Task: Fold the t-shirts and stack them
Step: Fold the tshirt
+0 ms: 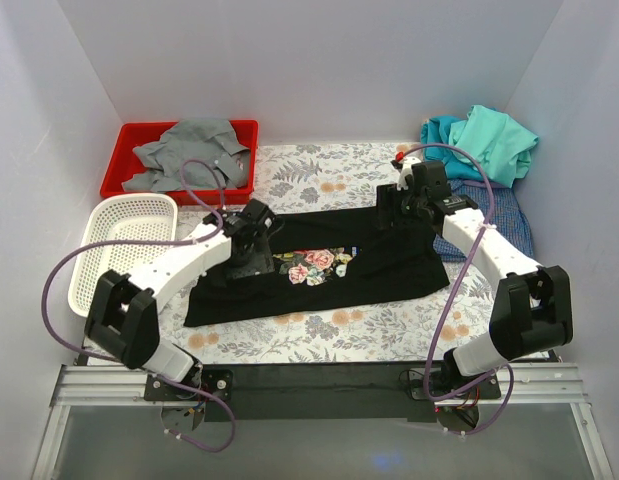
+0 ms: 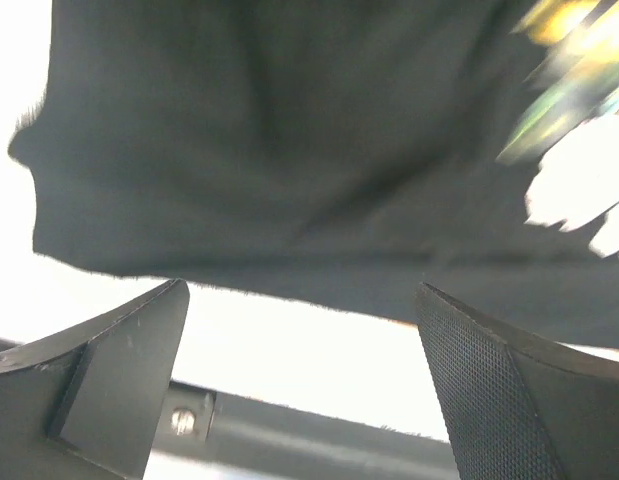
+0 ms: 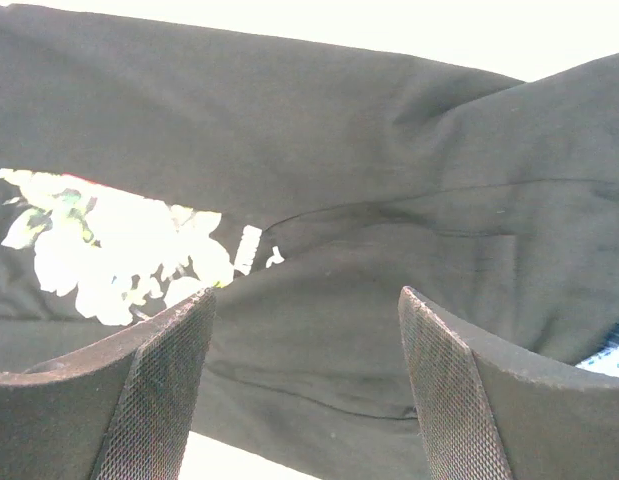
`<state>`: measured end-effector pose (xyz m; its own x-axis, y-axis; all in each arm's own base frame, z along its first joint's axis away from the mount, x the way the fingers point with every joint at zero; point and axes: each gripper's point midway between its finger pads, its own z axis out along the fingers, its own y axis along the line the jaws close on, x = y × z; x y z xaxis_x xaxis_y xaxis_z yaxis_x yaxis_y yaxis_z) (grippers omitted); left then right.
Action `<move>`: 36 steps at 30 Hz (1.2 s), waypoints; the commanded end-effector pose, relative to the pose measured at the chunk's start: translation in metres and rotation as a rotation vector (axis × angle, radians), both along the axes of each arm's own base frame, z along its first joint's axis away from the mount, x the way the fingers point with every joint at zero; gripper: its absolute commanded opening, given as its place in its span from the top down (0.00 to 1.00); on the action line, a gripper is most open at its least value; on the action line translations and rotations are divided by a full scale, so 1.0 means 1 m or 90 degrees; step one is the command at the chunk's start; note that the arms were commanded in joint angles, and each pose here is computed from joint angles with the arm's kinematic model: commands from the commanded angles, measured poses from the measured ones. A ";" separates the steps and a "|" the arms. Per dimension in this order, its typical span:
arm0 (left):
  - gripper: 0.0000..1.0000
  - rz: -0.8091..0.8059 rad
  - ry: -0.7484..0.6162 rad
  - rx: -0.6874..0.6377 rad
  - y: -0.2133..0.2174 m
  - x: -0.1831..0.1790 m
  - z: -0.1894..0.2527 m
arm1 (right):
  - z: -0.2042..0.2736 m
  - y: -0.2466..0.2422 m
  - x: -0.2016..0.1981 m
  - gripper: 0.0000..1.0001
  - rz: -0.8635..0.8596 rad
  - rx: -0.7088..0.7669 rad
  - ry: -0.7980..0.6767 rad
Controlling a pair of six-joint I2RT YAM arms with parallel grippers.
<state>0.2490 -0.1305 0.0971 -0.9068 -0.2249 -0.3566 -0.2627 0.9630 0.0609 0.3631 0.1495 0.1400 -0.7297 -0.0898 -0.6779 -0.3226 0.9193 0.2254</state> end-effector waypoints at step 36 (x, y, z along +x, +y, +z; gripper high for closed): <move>0.67 0.116 0.092 -0.021 0.016 -0.079 -0.072 | -0.011 0.026 -0.025 0.21 0.086 0.072 0.034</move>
